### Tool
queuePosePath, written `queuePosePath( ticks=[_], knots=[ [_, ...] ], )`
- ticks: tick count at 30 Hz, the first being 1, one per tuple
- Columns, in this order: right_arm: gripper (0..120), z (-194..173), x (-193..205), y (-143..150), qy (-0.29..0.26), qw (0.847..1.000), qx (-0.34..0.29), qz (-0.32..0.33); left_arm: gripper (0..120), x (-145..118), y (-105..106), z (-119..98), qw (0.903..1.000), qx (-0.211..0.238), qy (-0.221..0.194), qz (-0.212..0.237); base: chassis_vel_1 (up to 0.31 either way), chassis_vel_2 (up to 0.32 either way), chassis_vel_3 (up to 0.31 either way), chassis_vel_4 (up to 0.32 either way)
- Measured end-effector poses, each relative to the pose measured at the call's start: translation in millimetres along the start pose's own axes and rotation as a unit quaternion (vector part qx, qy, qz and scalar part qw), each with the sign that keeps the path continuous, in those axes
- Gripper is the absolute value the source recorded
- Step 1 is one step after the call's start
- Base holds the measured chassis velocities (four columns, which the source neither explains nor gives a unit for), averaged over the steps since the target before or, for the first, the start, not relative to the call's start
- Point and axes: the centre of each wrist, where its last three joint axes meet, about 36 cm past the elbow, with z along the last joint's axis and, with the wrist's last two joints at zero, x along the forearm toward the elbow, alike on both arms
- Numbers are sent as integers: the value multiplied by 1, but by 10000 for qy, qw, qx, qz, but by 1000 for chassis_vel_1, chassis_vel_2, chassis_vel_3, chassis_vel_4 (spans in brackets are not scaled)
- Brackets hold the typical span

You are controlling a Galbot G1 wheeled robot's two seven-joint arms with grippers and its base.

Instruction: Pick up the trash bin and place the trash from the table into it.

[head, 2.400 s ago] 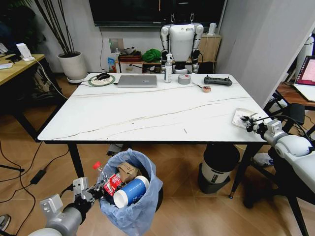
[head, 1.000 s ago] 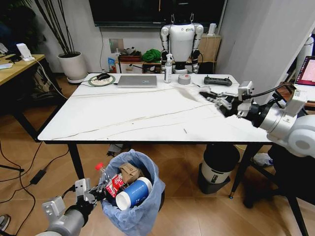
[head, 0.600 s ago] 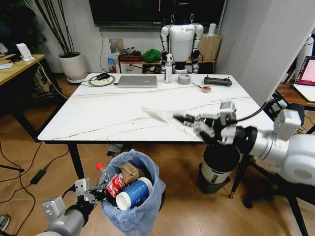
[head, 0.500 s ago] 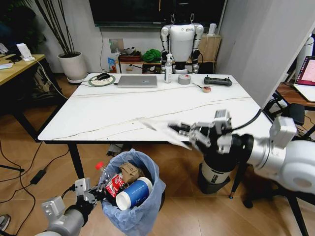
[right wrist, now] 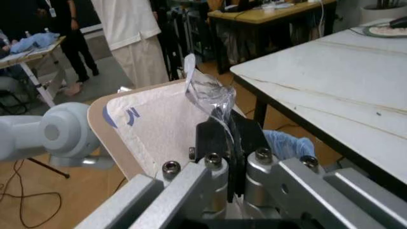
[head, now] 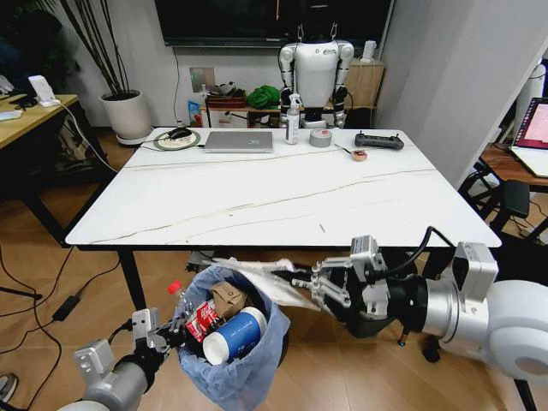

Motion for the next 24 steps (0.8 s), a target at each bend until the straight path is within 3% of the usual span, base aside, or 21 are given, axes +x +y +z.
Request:
queuePosePath(
  ticks=[9, 24],
  knots=[
    [0, 7, 1, -13, 200, 9979, -249, 555, 0, -4, 2, -1, 10000, -43, 75, 39, 0, 0, 0, 0],
    [0, 1, -1, 0, 258, 9888, -1148, 916, 0, -8, 2, -2, 9999, -98, 129, 44, 0, 0, 0, 0]
  ],
)
